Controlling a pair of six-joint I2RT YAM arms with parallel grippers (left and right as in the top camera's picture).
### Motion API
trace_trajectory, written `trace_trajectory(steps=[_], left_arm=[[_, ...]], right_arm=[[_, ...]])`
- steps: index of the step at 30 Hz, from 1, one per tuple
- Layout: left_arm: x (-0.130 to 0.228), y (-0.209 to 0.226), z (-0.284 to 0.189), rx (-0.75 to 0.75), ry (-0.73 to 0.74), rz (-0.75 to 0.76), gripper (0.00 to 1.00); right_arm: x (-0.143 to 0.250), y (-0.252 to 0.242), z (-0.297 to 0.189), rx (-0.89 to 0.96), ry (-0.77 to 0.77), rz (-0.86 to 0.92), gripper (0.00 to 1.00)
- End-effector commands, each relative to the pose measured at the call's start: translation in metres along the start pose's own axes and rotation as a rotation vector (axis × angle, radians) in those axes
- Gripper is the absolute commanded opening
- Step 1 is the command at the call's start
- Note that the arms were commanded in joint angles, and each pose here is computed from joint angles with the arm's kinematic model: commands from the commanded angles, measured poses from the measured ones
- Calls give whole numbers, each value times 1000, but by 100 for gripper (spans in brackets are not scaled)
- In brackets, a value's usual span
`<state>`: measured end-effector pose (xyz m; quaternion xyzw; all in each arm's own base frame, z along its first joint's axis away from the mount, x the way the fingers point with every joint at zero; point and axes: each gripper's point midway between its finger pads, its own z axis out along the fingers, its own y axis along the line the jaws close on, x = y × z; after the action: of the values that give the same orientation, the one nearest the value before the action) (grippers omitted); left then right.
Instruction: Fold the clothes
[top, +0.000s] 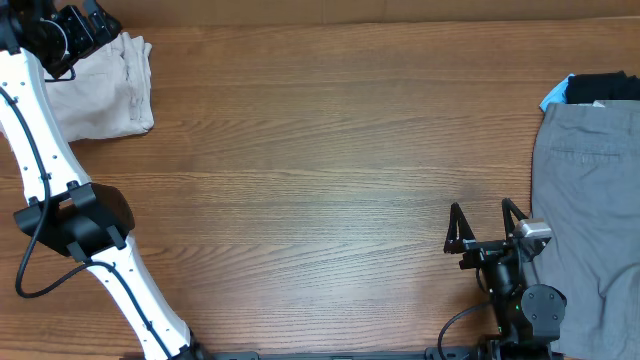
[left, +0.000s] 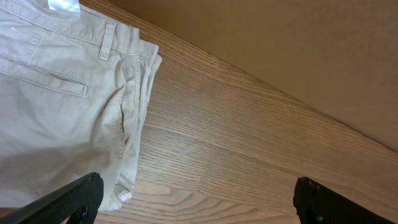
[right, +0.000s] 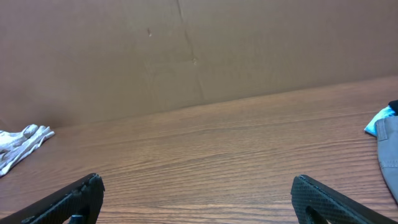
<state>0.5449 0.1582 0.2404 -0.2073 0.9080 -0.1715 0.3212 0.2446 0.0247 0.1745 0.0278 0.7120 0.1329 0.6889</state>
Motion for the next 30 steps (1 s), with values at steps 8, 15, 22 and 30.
trace_trajectory(steps=[8,15,22,30], left_arm=[[2,-11,-1,-37,-7,28,100],[47,-36,-9,-204,68,105,100],[164,-77,-15,-254,287,245,100],[205,-77,-23,-377,142,423,100]], right_arm=[[2,0,0,3,-4,-6,100],[2,0,0,3,-4,-6,100],[2,0,0,2,-5,-6,100],[2,0,0,3,-4,-6,100]])
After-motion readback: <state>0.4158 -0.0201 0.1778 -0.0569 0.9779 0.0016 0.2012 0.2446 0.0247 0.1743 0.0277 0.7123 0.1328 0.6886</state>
